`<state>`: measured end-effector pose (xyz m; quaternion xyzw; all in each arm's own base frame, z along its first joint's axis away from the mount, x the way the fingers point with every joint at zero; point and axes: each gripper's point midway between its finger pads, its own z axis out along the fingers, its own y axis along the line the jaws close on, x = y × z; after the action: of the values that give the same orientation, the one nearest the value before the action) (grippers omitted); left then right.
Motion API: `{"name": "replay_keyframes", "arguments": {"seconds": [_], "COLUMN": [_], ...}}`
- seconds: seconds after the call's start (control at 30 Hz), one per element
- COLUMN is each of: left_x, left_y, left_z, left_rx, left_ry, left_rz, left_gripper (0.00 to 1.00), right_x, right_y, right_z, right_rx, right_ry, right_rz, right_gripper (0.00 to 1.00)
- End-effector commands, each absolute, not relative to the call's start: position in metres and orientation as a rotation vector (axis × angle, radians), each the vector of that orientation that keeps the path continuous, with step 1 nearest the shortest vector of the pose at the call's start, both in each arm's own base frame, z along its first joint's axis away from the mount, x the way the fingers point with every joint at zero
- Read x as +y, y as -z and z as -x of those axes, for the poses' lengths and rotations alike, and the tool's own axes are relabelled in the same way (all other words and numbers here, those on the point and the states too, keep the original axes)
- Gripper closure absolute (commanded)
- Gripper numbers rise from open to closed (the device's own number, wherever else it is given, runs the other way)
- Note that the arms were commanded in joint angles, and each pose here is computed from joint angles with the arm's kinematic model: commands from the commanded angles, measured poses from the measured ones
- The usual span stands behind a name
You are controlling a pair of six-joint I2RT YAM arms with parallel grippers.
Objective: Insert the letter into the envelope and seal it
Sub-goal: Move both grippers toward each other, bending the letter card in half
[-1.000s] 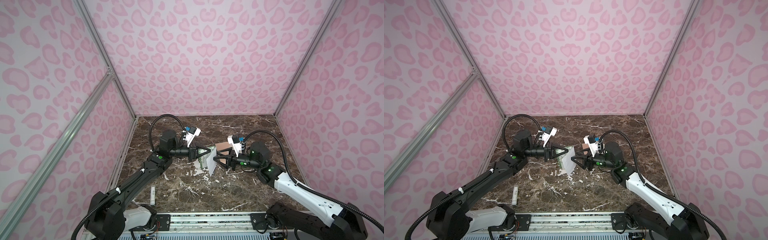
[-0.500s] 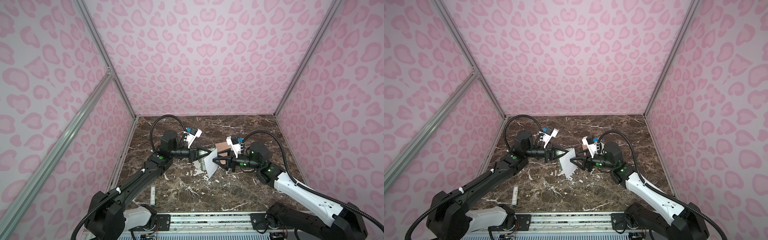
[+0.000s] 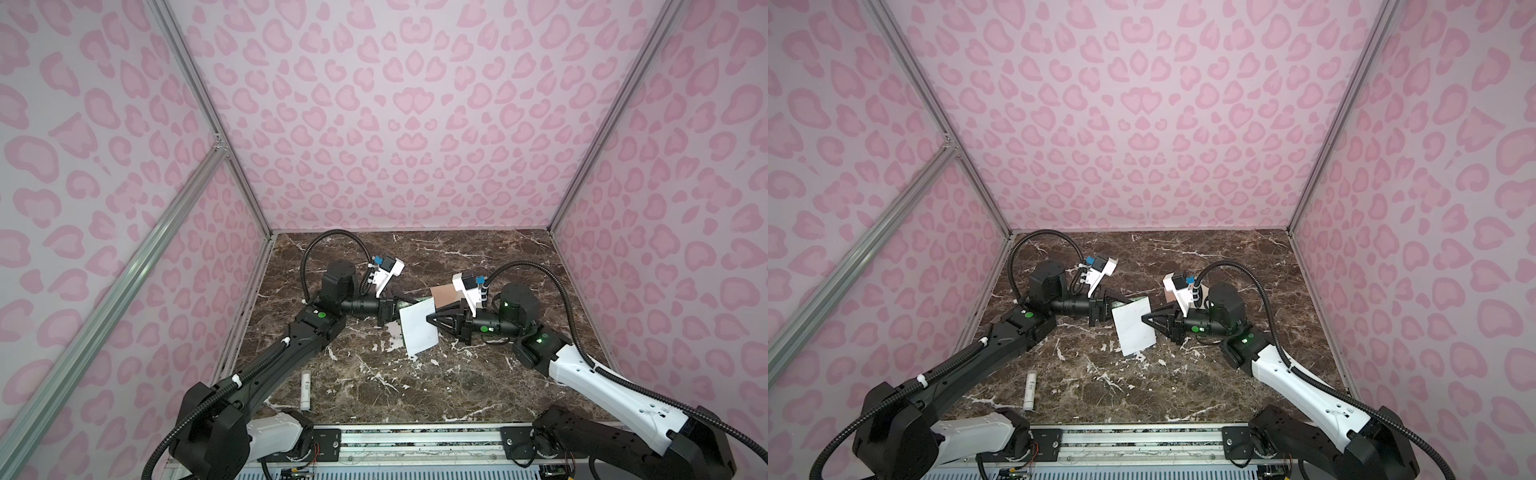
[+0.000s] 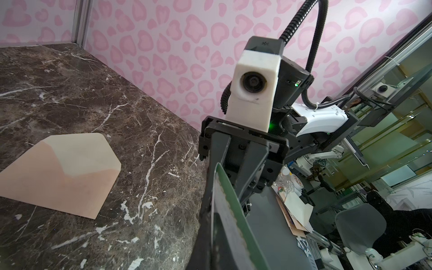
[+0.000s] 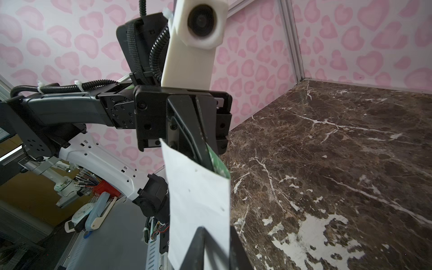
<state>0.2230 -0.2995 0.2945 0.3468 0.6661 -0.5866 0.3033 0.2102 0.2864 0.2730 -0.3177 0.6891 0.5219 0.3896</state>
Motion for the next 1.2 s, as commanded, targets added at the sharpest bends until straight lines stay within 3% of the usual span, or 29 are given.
{"name": "replay_keyframes", "arguments": {"seconds": [0.0, 0.1, 0.27, 0.33, 0.43, 0.53, 0.7, 1.17], "left_x": [-0.298, -0.297, -0.292, -0.287, -0.279, -0.271, -0.254, -0.255], "left_y": [-0.298, -0.300, -0.310, -0.316, -0.326, -0.325, -0.323, -0.320], "left_z": [-0.222, -0.221, -0.222, -0.223, -0.220, -0.219, -0.204, -0.188], "left_rx": [1.753, 1.759, 1.744, 1.737, 1.715, 1.749, 1.764, 1.537], "left_ry": [1.530, 1.512, 1.473, 1.446, 1.426, 1.368, 1.254, 1.150], "left_rz": [-0.939, -0.950, -0.947, -0.936, -0.943, -0.950, -1.001, -1.131], "left_gripper": [0.96, 0.96, 0.92, 0.77, 0.72, 0.47, 0.31, 0.18], "right_x": [0.287, 0.287, 0.285, 0.283, 0.278, 0.272, 0.259, 0.265], "right_y": [-0.279, -0.279, -0.278, -0.277, -0.274, -0.270, -0.255, -0.250], "right_z": [-0.208, -0.208, -0.206, -0.205, -0.205, -0.209, -0.214, -0.193], "right_rx": [1.723, 1.726, 1.738, 1.754, 1.777, 1.802, 1.876, 1.861], "right_ry": [-1.331, -1.329, -1.317, -1.293, -1.244, -1.194, -1.017, -0.882], "right_rz": [0.826, 0.830, 0.839, 0.849, 0.870, 0.867, 0.925, 1.262], "right_gripper": [0.91, 1.00, 1.00, 1.00, 1.00, 1.00, 1.00, 1.00]}}
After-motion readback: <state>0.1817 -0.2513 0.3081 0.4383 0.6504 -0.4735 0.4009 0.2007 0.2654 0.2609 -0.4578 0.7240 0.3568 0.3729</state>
